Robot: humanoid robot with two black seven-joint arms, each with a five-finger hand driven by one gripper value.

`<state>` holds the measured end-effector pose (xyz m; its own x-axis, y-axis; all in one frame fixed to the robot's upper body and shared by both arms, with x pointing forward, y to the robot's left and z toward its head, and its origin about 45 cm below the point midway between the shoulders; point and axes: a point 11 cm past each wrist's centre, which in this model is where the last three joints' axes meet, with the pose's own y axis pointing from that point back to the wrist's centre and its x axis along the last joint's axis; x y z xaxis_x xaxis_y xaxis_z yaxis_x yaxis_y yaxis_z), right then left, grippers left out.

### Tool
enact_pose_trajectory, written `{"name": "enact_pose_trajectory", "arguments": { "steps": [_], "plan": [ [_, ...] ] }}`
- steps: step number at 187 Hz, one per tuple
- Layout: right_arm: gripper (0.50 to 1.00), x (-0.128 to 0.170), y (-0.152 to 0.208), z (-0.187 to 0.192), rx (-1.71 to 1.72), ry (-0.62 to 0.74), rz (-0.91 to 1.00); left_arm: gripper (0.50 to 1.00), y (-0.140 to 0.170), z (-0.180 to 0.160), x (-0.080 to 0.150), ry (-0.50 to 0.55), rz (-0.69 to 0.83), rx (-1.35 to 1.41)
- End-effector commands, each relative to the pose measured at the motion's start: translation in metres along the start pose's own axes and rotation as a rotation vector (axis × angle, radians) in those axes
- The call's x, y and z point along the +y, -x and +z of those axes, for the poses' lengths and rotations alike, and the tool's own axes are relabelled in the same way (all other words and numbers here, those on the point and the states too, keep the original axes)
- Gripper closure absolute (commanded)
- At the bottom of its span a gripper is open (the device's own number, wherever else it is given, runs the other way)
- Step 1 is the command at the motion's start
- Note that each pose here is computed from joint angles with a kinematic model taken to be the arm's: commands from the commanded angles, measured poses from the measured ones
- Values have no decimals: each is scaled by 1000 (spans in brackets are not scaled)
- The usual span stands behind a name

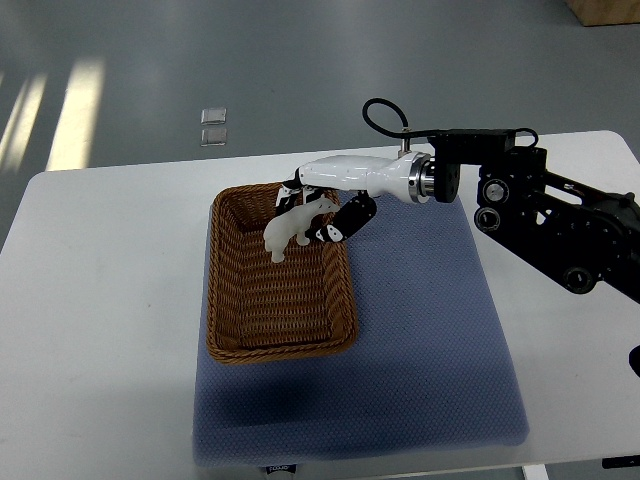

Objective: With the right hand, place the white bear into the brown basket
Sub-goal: 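Lift the bear and carry it over the wicker basket, then open the right hand to release the bear into the basket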

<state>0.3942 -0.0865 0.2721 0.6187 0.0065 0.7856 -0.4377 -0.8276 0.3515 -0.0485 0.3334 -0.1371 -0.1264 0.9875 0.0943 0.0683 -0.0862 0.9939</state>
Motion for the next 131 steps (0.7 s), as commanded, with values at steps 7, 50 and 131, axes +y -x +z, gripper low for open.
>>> {"name": "enact_pose_trajectory", "arguments": {
  "steps": [7, 50, 131],
  "plan": [
    [932, -8, 6, -8, -4, -21, -15, 500, 0, 0, 0, 1, 0, 0],
    [756, -9, 8, -7, -13, -19, -12, 500, 0, 0, 0, 1, 0, 0],
    [705, -1, 3, 5, -27, 10, 18, 500, 0, 0, 0, 1, 0, 0]
  ]
}}
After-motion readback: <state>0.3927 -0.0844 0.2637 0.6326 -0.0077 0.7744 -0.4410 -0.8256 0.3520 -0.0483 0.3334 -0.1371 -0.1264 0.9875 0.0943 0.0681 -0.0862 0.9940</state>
